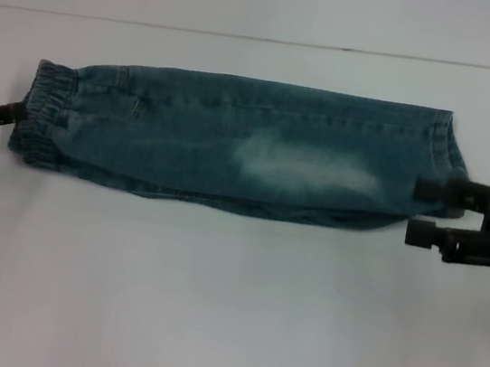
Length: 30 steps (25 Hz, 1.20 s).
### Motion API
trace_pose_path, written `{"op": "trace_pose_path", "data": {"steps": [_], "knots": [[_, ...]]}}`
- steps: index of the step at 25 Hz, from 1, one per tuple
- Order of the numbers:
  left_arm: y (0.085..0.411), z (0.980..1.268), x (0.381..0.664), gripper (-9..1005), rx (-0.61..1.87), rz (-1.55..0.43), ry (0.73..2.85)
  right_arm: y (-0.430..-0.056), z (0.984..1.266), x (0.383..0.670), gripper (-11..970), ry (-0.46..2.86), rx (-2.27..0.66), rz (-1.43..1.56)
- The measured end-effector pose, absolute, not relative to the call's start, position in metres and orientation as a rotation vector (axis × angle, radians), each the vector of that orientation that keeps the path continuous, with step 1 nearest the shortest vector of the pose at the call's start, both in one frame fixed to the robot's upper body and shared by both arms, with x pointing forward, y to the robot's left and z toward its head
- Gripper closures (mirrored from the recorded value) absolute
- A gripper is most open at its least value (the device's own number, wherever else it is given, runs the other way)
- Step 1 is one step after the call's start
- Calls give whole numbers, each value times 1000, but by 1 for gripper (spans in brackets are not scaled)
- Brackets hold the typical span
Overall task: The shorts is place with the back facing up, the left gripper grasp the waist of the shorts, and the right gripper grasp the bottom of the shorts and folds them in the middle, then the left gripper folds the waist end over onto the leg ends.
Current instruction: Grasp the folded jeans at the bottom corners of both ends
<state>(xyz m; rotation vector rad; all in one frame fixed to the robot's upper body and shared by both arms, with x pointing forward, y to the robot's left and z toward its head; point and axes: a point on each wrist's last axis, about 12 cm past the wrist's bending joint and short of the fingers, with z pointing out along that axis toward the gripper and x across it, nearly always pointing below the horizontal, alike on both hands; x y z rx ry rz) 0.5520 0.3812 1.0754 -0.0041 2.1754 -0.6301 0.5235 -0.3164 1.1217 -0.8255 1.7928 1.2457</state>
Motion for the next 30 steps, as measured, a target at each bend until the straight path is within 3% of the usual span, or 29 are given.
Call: {"op": "trace_pose_path", "data": {"steps": [14,24,30], "knots": [[351,1073,584,47,221,-474,2269,-310,1114,521,30,1822,-817,1287],[338,1064,589,49,278,-436,2309,-307,1107,521,30,1848,-785,1266],[339,1067,588,121,278,-432,2294,-307,1106,522,31,1851,-780,1259]]}}
